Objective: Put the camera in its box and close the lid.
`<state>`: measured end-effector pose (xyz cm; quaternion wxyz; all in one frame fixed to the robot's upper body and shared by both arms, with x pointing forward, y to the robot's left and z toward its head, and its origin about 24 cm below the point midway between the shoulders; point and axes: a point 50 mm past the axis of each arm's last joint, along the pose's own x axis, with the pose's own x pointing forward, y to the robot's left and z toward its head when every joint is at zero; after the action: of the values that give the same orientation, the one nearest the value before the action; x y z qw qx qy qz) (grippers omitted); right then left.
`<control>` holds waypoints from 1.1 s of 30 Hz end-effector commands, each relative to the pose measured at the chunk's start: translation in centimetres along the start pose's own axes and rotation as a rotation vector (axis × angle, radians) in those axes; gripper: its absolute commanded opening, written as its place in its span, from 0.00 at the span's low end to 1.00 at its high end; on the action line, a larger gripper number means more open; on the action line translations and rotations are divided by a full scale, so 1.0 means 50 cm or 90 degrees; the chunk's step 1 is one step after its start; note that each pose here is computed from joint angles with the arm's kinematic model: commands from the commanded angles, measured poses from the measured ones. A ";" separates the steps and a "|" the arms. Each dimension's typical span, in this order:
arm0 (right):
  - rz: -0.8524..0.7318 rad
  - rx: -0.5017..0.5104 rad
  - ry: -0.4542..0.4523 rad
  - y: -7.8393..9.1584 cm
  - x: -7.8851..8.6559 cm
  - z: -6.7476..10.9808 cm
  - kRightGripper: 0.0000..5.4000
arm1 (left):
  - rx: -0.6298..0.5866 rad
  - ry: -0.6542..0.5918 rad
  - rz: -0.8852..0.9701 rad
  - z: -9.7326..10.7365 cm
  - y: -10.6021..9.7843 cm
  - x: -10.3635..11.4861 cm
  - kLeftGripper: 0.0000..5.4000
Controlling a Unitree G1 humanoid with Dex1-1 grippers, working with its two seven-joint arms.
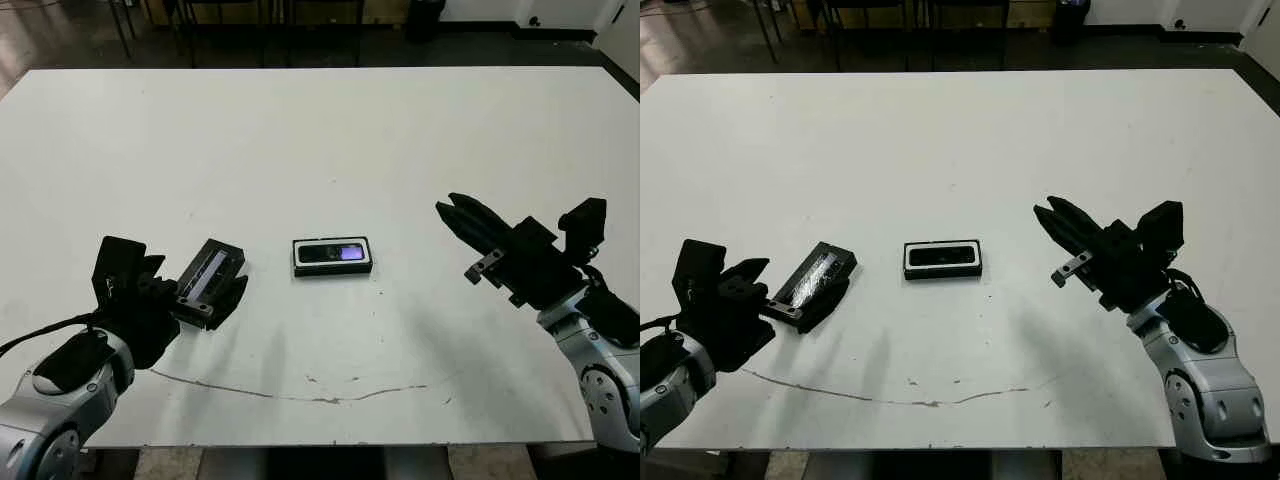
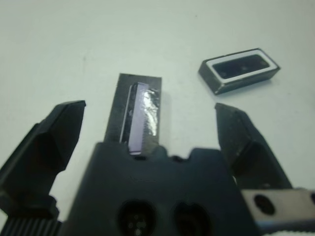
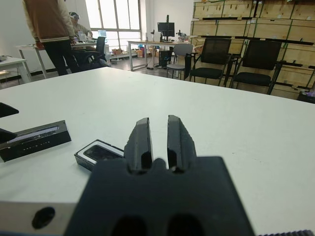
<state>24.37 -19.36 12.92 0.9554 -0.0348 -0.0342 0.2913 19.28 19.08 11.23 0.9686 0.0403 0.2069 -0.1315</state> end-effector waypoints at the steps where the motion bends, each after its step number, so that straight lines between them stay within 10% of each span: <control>1: -0.007 -0.004 0.019 -0.005 -0.007 -0.006 0.00 | -0.004 0.025 0.008 -0.017 0.006 0.005 1.00; 33: -0.004 0.014 0.015 -0.008 -0.012 -0.013 0.00 | -0.056 0.081 0.021 -0.069 0.015 0.038 1.00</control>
<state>24.24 -19.69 12.67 0.9548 -0.0288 -0.0311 0.2943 20.02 19.44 7.86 0.9604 0.0028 0.2564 -0.1093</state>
